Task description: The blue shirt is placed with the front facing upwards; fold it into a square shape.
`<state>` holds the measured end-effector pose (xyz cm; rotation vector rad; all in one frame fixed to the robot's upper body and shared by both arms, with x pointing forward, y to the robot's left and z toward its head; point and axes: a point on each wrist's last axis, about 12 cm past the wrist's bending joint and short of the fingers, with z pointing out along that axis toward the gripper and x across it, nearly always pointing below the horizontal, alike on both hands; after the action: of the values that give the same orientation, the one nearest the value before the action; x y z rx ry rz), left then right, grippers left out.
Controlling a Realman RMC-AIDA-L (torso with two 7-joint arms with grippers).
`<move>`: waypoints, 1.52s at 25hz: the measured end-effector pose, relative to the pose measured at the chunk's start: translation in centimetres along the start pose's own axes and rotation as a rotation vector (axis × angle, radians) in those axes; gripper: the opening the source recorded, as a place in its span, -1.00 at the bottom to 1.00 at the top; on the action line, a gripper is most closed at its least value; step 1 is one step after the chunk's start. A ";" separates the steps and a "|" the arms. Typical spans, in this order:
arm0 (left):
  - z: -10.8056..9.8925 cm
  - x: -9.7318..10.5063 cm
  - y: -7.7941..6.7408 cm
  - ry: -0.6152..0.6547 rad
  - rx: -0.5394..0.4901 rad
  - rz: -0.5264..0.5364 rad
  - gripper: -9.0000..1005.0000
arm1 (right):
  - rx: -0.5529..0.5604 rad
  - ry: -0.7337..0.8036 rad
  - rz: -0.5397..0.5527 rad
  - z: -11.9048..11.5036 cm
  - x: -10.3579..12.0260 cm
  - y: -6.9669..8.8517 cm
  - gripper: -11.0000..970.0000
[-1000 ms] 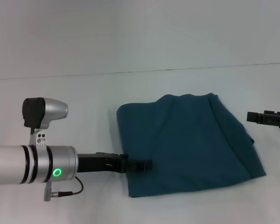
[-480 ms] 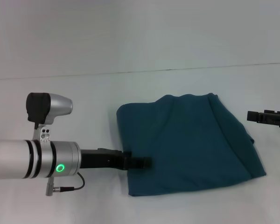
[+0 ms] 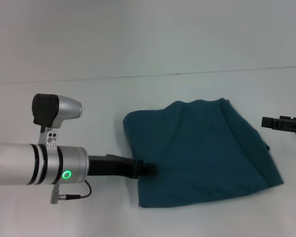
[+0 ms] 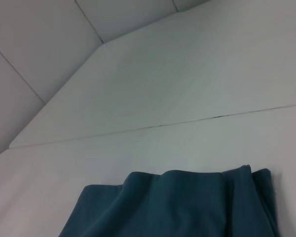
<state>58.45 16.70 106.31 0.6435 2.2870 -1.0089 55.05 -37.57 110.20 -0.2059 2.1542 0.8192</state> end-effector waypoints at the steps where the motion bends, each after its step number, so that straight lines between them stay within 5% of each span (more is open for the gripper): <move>1: 0.0 0.0 0.0 -0.002 0.000 -0.001 0.13 | 0.000 -0.001 0.001 0.0 0.0 0.0 0.91; 10: 0.0 -0.2 0.0 -0.002 -0.002 -0.005 -0.46 | 0.002 -0.007 0.004 -0.1 0.0 -0.1 0.91; 13: 0.0 -0.2 0.1 -0.003 -0.005 -0.007 -0.82 | 0.003 -0.007 0.004 -0.1 0.0 -0.1 0.91; 38: -5.1 -1.8 4.0 -0.073 -0.152 -0.052 -0.94 | -0.029 -0.001 -0.018 1.2 -1.3 0.7 0.92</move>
<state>60.68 22.70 108.35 0.4798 2.2998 -0.8570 56.43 -36.42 110.98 -0.2391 2.1381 0.8403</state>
